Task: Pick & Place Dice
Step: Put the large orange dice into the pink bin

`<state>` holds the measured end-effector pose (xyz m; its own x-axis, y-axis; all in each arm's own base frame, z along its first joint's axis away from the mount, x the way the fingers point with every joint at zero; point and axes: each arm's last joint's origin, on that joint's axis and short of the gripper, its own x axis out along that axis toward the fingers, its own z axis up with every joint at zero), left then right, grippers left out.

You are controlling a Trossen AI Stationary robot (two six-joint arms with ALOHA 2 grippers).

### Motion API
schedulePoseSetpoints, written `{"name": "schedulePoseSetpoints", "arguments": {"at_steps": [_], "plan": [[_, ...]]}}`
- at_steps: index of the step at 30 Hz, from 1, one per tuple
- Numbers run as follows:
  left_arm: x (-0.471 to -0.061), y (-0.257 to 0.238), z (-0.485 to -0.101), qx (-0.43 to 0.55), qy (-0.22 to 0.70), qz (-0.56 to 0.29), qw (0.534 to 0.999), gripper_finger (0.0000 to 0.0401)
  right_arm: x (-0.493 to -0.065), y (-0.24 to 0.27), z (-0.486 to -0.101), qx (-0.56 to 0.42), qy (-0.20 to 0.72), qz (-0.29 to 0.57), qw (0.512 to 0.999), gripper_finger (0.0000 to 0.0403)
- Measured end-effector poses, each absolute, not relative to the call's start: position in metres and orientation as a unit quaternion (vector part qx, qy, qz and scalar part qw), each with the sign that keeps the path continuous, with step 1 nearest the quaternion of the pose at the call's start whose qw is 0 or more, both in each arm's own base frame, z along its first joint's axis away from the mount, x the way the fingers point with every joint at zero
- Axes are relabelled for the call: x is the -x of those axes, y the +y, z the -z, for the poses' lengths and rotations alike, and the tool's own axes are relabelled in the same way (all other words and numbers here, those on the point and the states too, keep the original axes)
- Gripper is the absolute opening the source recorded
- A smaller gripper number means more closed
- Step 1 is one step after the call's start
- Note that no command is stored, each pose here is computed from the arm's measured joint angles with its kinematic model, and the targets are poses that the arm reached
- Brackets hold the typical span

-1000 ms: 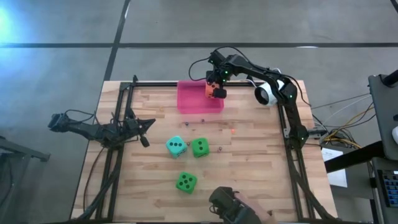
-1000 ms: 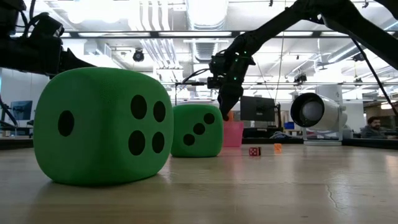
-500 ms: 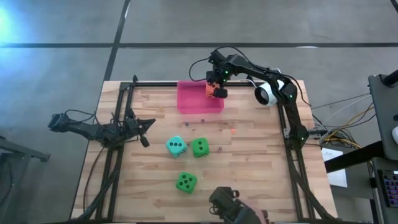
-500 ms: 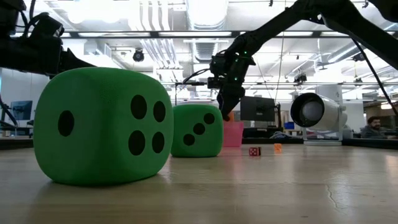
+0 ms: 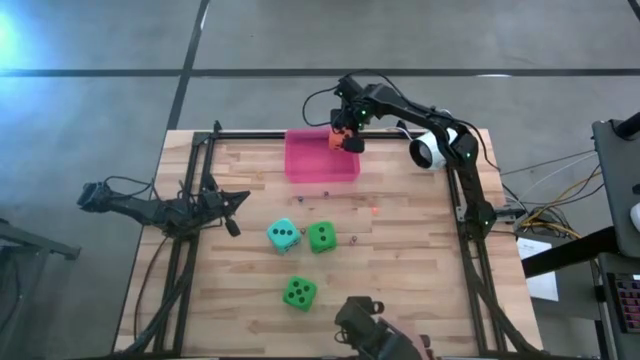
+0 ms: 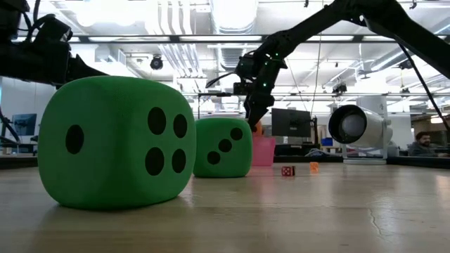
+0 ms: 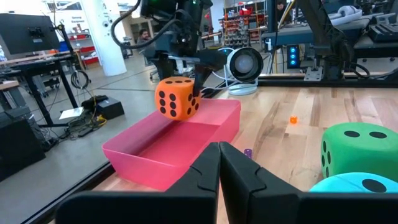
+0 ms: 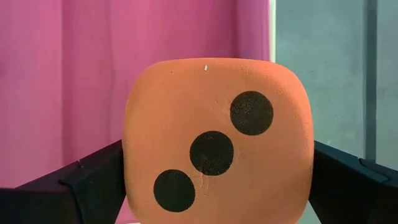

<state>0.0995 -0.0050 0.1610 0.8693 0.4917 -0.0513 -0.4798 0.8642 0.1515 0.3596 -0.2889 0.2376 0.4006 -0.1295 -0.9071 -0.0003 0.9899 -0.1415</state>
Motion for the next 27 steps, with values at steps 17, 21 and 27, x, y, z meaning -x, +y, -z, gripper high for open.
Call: {"name": "schedulePoseSetpoints", "arguments": {"at_steps": [17,21,27], "plan": [[-0.099,-0.005,-0.161,-0.067,0.044,-0.252,0.964,0.0015,-0.352,-0.279,-0.236,0.030,0.588,0.009,0.808,0.0397],[-0.099,-0.005,-0.161,-0.067,0.044,-0.252,0.964,0.0015,-0.352,-0.279,-0.236,0.030,0.587,0.009,0.809,0.0397],[-0.100,-0.005,-0.161,-0.067,0.044,-0.252,0.964,0.0015,-0.352,-0.280,-0.236,0.029,0.586,0.011,0.810,0.0397]]}}
